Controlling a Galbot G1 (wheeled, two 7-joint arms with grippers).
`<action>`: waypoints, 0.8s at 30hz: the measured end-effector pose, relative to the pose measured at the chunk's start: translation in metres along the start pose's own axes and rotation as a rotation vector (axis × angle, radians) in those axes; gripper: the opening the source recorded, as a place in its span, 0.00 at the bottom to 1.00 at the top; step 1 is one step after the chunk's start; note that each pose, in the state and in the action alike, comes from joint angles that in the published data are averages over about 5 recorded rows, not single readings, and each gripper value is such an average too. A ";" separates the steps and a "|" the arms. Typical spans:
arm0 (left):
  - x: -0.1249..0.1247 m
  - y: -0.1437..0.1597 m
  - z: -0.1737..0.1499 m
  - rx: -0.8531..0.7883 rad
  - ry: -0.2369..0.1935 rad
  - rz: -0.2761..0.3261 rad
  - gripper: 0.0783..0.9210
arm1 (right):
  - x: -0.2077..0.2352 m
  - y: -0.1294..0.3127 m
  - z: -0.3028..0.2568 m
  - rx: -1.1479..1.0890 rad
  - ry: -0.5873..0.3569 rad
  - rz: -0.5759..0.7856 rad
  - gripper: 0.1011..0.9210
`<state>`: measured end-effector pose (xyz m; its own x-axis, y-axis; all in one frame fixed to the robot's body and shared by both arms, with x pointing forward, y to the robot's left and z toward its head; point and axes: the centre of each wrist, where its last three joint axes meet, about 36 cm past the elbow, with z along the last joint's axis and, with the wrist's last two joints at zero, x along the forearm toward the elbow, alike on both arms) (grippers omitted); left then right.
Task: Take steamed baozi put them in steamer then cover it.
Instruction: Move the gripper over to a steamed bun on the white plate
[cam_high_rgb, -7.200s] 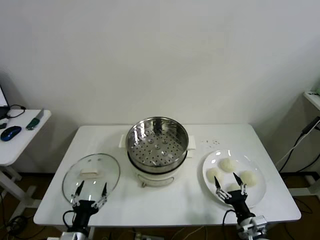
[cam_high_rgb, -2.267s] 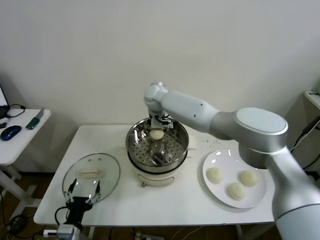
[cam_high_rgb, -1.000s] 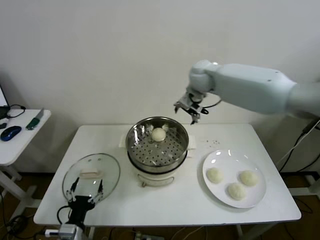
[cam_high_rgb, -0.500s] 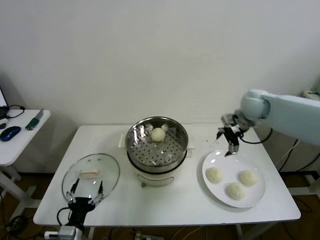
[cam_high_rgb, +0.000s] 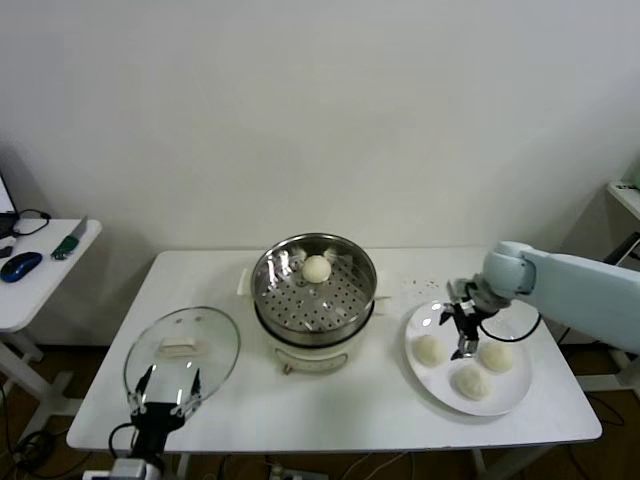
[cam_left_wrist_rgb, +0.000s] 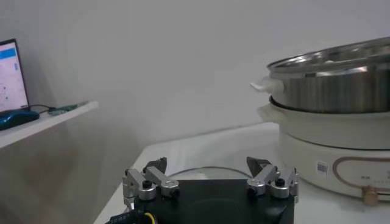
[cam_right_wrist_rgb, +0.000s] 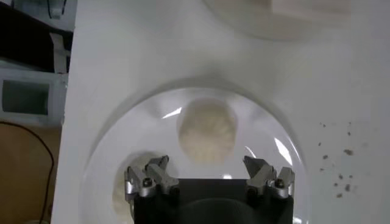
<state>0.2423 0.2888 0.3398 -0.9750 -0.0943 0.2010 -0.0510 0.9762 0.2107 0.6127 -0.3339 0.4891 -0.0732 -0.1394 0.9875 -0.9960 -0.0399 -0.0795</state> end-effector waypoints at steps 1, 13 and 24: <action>0.001 0.000 0.001 0.002 0.002 0.000 0.88 | -0.005 0.000 0.000 -0.003 -0.002 -0.001 0.88; 0.005 0.001 0.005 0.032 0.022 -0.004 0.88 | -0.042 -0.001 -0.008 -0.022 -0.011 -0.010 0.88; 0.005 -0.001 0.004 0.041 0.022 -0.002 0.88 | -0.046 -0.006 -0.006 -0.039 -0.016 -0.009 0.80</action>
<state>0.2363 0.2885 0.3368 -0.9700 -0.1002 0.2213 -0.0623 0.9831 0.1721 0.6219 -0.3211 0.4449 -0.0633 -0.1549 0.9859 -0.9979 -0.0027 -0.0645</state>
